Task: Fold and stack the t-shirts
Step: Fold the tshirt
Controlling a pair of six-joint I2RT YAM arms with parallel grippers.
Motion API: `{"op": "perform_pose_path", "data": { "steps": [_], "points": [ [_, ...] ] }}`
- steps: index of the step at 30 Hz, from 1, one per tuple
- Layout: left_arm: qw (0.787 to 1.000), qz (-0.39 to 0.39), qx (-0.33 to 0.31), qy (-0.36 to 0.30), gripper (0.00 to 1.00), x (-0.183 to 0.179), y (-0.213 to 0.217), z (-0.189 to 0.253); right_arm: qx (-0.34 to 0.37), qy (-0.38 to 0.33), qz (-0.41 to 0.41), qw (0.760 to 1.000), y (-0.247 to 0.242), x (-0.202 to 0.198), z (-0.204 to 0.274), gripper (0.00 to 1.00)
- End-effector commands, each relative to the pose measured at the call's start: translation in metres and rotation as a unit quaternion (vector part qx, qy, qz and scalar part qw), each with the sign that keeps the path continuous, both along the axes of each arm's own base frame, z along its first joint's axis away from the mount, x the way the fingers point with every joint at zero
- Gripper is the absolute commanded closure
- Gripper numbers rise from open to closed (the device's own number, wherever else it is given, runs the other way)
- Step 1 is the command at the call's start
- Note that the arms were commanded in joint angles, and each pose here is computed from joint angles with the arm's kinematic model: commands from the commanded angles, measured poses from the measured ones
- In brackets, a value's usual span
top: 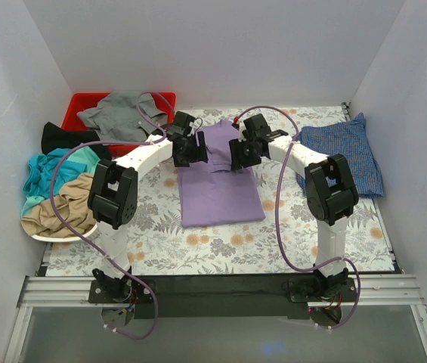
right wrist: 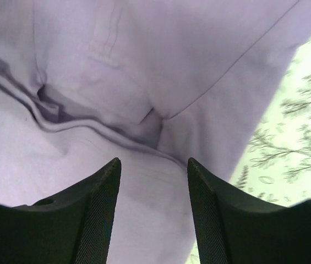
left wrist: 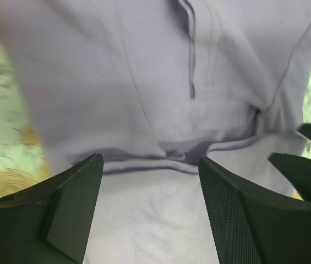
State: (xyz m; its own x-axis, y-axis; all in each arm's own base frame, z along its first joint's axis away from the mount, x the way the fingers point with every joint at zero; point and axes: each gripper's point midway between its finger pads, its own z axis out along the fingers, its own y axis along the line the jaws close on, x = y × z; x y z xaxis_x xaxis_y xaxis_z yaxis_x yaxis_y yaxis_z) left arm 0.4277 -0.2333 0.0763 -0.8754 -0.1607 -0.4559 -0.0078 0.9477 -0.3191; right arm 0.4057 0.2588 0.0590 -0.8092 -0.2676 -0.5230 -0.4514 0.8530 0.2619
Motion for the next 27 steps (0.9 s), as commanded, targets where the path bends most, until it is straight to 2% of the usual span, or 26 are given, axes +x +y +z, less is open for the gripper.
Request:
{"op": "perform_pose_path", "data": {
  "steps": [1, 5, 7, 8, 10, 11, 16, 19, 22, 27],
  "points": [
    [0.998, 0.029, 0.037, -0.036, 0.31, 0.014, 0.025, 0.023, -0.014, -0.061, -0.014, 0.998, -0.012, 0.03, 0.028, 0.41],
    [0.995, 0.055, 0.073, -0.031, 0.28, -0.004, 0.051, 0.024, -0.037, -0.093, -0.056, 0.993, -0.055, 0.035, 0.051, 0.39],
    [0.996, 0.046, 0.078, -0.013, 0.28, -0.027, 0.058, 0.014, -0.041, -0.073, -0.062, 0.995, -0.072, 0.02, 0.042, 0.38],
    [0.996, 0.048, 0.074, -0.018, 0.27, -0.035, 0.062, 0.023, -0.037, -0.074, -0.074, 0.994, -0.084, 0.015, 0.048, 0.38],
    [0.996, 0.046, 0.07, -0.002, 0.27, -0.053, 0.066, 0.02, -0.028, -0.038, -0.069, 0.997, -0.093, -0.013, 0.031, 0.38],
    [0.996, 0.045, 0.072, 0.022, 0.27, -0.071, 0.071, 0.01, -0.022, -0.038, -0.069, 0.997, -0.096, -0.022, 0.036, 0.38],
    [0.998, 0.036, -0.015, 0.049, 0.25, -0.126, 0.06, 0.015, 0.027, 0.052, -0.05, 0.997, -0.091, -0.094, 0.009, 0.37],
    [0.995, 0.024, -0.063, 0.078, 0.25, -0.157, 0.052, 0.007, 0.058, 0.069, -0.041, 0.995, -0.087, -0.121, 0.002, 0.37],
    [0.991, 0.013, -0.114, 0.076, 0.25, -0.17, 0.04, 0.004, 0.085, 0.082, -0.045, 0.992, -0.082, -0.135, 0.0, 0.37],
    [0.985, 0.009, -0.133, 0.106, 0.25, -0.188, 0.037, -0.016, 0.1, 0.105, -0.05, 0.988, -0.08, -0.148, -0.009, 0.37]
  ]
}}
